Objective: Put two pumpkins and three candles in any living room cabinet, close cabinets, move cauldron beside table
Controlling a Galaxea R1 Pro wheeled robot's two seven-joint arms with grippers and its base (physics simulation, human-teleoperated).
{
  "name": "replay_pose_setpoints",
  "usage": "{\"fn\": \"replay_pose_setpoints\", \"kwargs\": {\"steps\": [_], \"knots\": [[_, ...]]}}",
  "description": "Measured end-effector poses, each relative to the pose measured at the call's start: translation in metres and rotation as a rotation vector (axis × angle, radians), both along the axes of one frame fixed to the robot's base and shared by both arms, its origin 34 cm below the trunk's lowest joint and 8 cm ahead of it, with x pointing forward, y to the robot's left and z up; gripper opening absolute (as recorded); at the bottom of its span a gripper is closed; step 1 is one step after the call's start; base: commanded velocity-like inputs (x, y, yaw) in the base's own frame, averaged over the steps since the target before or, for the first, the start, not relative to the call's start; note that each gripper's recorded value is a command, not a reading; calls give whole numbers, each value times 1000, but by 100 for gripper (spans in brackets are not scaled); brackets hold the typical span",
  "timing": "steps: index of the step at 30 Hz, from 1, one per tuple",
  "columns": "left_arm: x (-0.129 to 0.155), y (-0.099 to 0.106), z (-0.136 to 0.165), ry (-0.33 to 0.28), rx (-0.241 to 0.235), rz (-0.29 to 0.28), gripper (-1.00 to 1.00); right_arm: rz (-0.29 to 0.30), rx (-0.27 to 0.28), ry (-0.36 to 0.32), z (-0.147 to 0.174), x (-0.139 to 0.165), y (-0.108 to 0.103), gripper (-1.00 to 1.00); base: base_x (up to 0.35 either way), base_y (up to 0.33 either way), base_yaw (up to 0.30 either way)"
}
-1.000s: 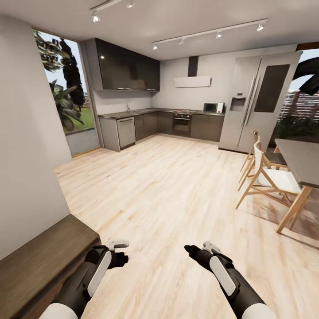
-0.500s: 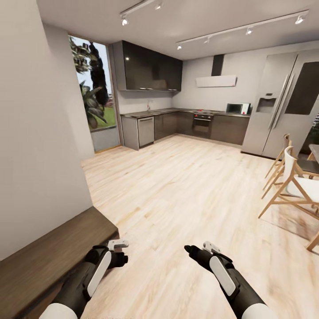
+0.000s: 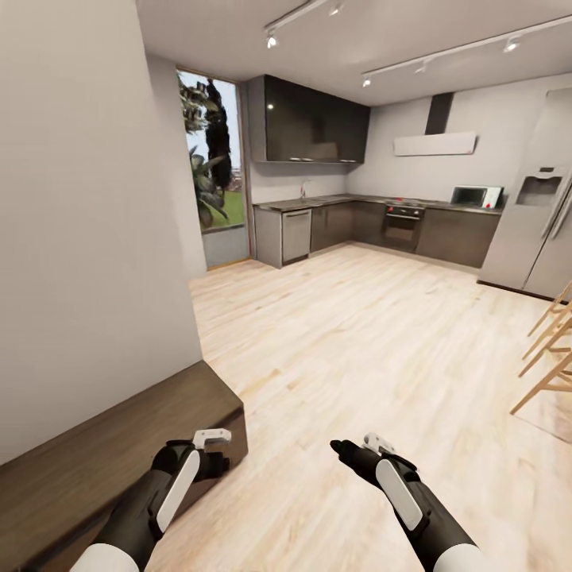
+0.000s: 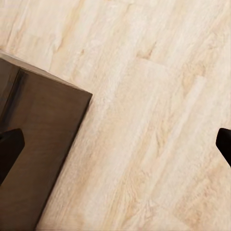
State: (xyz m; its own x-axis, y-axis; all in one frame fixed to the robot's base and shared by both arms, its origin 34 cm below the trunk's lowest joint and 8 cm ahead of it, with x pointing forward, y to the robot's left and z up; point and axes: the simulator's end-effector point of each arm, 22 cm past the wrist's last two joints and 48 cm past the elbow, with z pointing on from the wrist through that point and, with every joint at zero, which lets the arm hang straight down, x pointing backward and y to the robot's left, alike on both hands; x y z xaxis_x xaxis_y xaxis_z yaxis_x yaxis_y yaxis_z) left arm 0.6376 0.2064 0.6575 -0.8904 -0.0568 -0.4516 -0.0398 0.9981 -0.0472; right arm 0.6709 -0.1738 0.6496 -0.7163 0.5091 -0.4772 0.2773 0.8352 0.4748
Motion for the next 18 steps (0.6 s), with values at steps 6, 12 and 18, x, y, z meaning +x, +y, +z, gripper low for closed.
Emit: {"fn": "replay_pose_setpoints", "kwargs": {"steps": [6, 12, 18], "knots": [[0, -1, 0, 1, -1, -1, 100, 0, 0, 0, 0, 0, 0, 100, 0, 0, 290], [0, 1, -1, 1, 1, 1, 100, 0, 0, 0, 0, 0, 0, 100, 0, 0, 290], [0, 1, -1, 1, 2, 1, 100, 0, 0, 0, 0, 0, 0, 100, 0, 0, 290]]}}
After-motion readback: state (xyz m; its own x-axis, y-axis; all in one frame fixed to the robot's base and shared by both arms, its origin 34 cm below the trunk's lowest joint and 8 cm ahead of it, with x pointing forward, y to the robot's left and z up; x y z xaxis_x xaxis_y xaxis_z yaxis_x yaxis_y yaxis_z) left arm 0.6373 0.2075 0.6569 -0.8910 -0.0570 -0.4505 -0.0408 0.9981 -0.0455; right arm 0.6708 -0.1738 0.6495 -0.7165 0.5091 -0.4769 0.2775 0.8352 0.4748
